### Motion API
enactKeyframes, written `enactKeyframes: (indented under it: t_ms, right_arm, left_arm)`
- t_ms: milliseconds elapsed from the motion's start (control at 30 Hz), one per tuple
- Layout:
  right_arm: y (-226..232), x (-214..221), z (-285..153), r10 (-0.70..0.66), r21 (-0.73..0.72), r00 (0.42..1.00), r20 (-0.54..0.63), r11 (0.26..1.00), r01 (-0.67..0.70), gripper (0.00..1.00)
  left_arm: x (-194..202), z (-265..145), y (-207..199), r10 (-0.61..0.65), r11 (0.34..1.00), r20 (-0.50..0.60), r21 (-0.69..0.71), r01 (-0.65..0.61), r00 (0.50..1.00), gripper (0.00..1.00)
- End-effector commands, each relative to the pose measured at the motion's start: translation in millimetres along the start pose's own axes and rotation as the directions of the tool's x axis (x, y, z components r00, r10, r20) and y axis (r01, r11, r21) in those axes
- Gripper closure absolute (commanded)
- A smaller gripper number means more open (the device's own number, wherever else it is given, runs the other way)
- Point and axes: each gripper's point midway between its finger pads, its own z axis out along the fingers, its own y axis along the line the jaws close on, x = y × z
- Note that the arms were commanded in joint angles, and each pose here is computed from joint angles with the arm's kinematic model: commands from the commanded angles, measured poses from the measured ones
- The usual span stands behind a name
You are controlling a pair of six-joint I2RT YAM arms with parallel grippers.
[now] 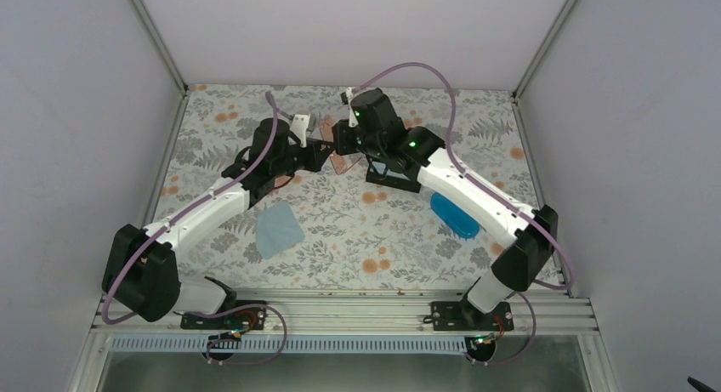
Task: Organize the sunglasses
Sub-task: Fold the sunglasses.
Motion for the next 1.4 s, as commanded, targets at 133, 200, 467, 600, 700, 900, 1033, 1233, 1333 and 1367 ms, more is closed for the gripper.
enactKeyframes:
  t_ms: [133, 200, 467, 600, 700, 900, 1033, 1233, 1333, 1367]
  right_arm:
    - [-29.9, -25.8, -22.5, 0.026, 0.163, 0.991, 0.134, 0.985, -0.048, 0.94]
    - [-33.3, -17.9, -9.9, 0.02, 0.192, 0.996, 0.088, 0.981, -0.037, 0.95]
    - [-10.6, 13.7, 26.8, -0.05, 0.055, 0.996, -0.067, 0.997, 0.054, 0.96]
    - [-1.7, 7.5, 16.2, -0.063, 0.005, 0.997, -0.033, 0.998, 0.063, 0.96]
    - [-12.0, -10.5, -5.9, -0.033, 0.064, 0.998, 0.057, 0.998, 0.029, 0.96]
    - [-4.3, -9.9, -54.0, -0.034, -0.059, 0.984, 0.178, 0.997, 0.045, 0.91]
    - [-43.2, 20.9, -55.7, 0.028, 0.073, 0.988, 0.154, 0.997, -0.04, 0.9]
    - [-73.0, 66.0, -37.5, 0.116, 0.149, 0.989, 0.093, 0.98, -0.129, 0.9]
    - [-57.6, 67.8, -19.8, 0.115, 0.083, 0.992, 0.046, 0.989, -0.118, 0.92]
    - [-51.9, 65.7, -14.4, 0.105, 0.06, 0.994, 0.038, 0.992, -0.107, 0.93]
  left_arm:
    - [-13.3, -4.0, -6.2, -0.003, 1.0, 0.05, 0.01, 0.003, 0.999, 0.98]
    - [-13.7, -4.0, -8.5, 0.0, 1.0, 0.048, 0.021, -0.001, 0.999, 0.98]
    - [-19.6, -6.7, -17.5, 0.013, 0.998, 0.064, 0.058, -0.017, 0.998, 0.98]
    - [-18.7, -4.9, -12.0, 0.0, 0.999, 0.063, 0.032, -0.002, 0.998, 0.98]
    - [-18.2, -5.4, -3.0, -0.024, 1.0, 0.067, -0.018, 0.025, 0.997, 0.98]
    - [-19.6, -9.3, 33.0, -0.098, 0.97, 0.095, -0.212, 0.117, 0.991, 0.98]
    - [-17.3, -10.6, 38.4, -0.145, 0.959, 0.092, -0.232, 0.163, 0.985, 0.98]
    - [-15.2, -10.3, 27.7, -0.187, 0.966, 0.062, -0.172, 0.195, 0.98, 0.98]
    - [-14.1, -7.9, 16.1, -0.19, 0.975, 0.035, -0.108, 0.193, 0.981, 0.98]
    - [-14.6, -7.5, 10.9, -0.184, 0.979, 0.026, -0.08, 0.185, 0.983, 0.98]
